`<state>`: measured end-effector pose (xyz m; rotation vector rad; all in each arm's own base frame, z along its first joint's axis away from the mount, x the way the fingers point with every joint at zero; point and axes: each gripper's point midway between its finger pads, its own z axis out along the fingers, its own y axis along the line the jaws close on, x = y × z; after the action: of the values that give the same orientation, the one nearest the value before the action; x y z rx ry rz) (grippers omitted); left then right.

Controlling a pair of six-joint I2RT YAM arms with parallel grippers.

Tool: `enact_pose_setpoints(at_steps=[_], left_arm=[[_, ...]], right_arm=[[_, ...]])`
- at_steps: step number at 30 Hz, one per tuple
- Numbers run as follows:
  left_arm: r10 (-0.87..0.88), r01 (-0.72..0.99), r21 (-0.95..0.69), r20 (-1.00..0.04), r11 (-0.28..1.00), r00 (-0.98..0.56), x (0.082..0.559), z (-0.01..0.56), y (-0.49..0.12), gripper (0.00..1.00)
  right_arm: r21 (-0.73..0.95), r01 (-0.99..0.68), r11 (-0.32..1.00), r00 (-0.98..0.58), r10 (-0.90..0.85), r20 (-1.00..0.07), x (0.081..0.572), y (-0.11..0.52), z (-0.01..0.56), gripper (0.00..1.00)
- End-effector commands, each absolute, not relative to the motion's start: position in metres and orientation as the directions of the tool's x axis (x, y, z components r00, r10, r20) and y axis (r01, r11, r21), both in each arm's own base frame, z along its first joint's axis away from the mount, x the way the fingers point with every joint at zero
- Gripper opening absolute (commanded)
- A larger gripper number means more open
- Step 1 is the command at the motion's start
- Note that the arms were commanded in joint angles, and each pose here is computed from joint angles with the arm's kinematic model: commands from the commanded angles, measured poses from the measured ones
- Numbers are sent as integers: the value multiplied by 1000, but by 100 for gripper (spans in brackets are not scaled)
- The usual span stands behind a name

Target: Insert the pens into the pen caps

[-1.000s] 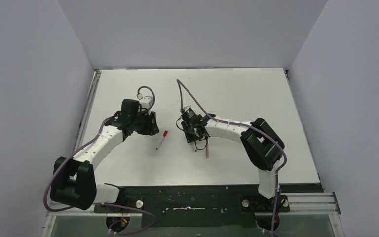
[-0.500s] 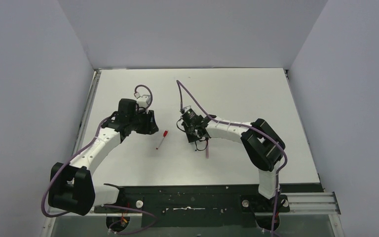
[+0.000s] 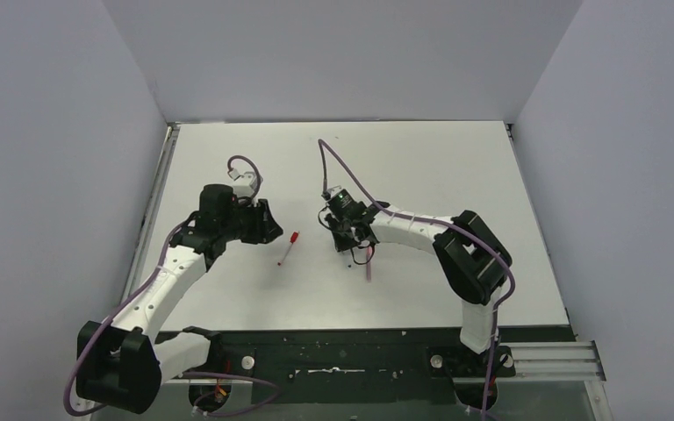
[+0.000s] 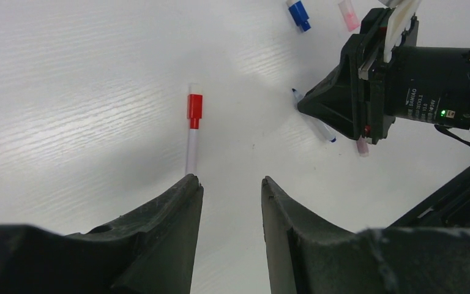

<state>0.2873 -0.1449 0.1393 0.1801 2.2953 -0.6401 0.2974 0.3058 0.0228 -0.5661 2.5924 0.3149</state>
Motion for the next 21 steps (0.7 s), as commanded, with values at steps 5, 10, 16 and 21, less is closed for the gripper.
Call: enact_pose_setpoints(at_steps=[5,10,16,21], left_arm=[[-223,478,-600,-742,642,-632,283,187,-195,39],[-286,575,-620,-773,534,-567,269,211,-222,39],[-424,653,-632,-771,417,-475,259,244,-233,39],[-417,652,-623,-779,432,-468,266,242,-236,39]], right_arm=[[291,-479,828,-645,-107,-756,326,339,163,0],[366,-505,781,-545,40,-837,333,349,226,0],[435,-552,711,-488,148,-861,331,363,279,0],[444,-578,685,-479,155,-864,324,371,293,0]])
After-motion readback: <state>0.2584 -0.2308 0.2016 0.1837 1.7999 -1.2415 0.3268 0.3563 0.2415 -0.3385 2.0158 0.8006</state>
